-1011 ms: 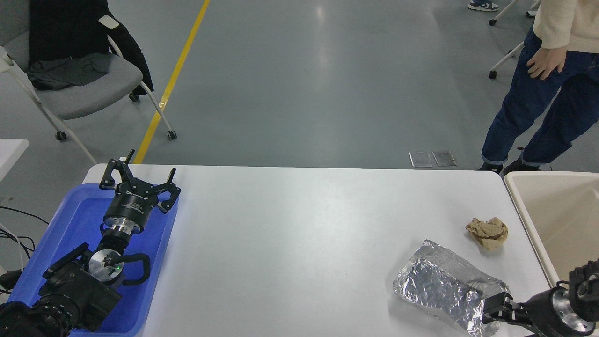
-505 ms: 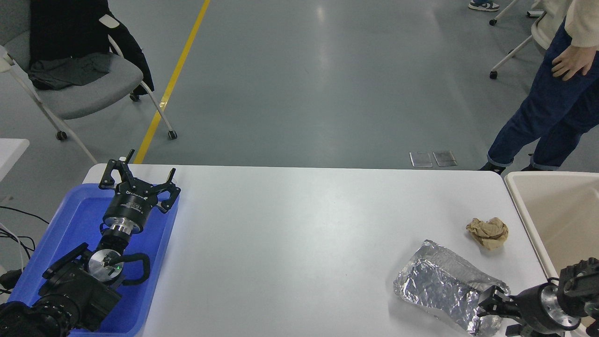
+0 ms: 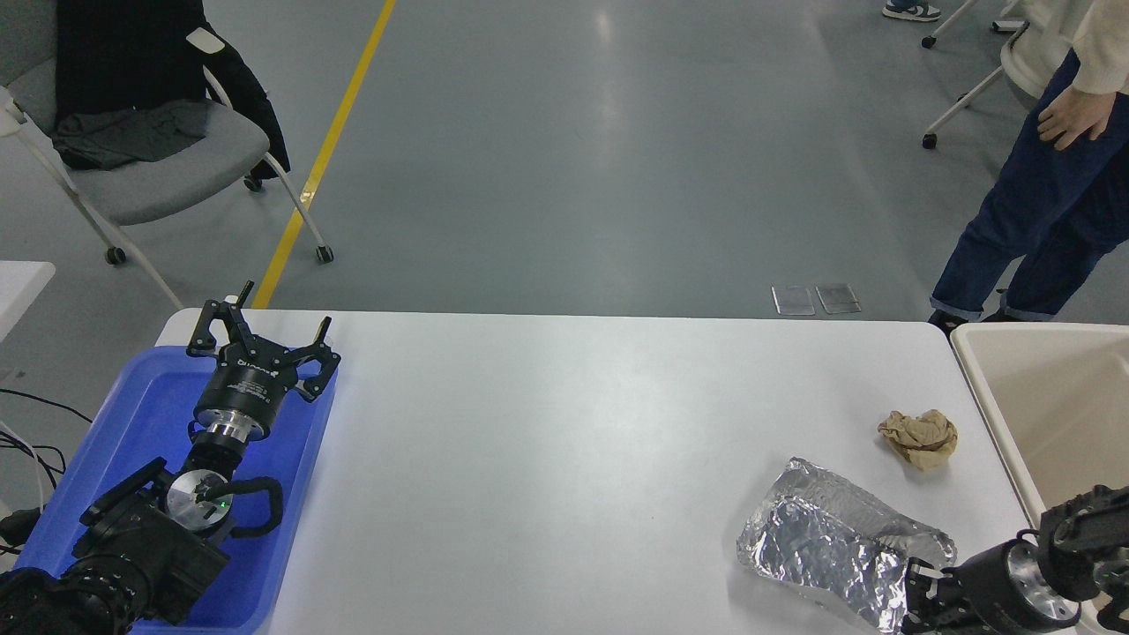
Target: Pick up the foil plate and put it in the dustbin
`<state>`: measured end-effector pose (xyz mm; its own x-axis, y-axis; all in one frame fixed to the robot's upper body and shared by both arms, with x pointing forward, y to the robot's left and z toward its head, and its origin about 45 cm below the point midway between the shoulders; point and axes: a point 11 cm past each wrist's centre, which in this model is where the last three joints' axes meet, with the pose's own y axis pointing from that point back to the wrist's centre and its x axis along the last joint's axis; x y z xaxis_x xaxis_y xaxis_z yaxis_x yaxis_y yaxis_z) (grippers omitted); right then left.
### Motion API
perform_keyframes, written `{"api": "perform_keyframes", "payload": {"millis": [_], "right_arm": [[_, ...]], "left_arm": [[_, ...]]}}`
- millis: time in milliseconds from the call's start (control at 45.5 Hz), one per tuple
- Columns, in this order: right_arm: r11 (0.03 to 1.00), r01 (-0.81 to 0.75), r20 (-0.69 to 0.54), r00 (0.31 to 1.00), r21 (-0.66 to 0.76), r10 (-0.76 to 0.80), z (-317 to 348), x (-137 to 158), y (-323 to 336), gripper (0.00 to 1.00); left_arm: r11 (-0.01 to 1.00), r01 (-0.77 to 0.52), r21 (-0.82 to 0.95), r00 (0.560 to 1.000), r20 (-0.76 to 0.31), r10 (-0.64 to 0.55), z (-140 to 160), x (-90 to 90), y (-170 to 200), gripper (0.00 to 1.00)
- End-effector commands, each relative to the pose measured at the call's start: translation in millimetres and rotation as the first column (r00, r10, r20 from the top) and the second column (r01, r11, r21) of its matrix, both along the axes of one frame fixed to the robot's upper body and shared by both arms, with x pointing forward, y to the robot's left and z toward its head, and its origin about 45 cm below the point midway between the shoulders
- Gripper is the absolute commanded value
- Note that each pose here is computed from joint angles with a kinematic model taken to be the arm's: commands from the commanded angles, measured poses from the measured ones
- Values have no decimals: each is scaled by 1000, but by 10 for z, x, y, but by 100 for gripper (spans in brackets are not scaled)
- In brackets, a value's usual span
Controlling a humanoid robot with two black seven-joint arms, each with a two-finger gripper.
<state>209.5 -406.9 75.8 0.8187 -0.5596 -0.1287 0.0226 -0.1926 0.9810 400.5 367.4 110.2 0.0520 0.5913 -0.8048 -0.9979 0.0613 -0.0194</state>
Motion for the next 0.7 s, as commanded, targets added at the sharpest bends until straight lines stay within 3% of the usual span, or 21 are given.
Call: {"api": "perform_keyframes", "payload": {"millis": [0,198,418,681], "right_arm": [[1000,-18,13,1000,5,18,131,129,-11,0],[980,-198,-9,980,-28,198,738,518,-79,0],[915,-402,10,915,-28,403,1803,948,268,0],[830,-540,184,810,-139,557,2739,1301,774,0]], "left_arm": [[1000,-1,1,1000,0,1,-1,-3,6,100],[1000,1,0,1000,-1,-1,-5,-3,-4,100],[1000,1,0,1000,-1,-1,-5,-3,-4,100],[1000,1,0,1000,-1,-1,-5,-3,-4,100]]}}
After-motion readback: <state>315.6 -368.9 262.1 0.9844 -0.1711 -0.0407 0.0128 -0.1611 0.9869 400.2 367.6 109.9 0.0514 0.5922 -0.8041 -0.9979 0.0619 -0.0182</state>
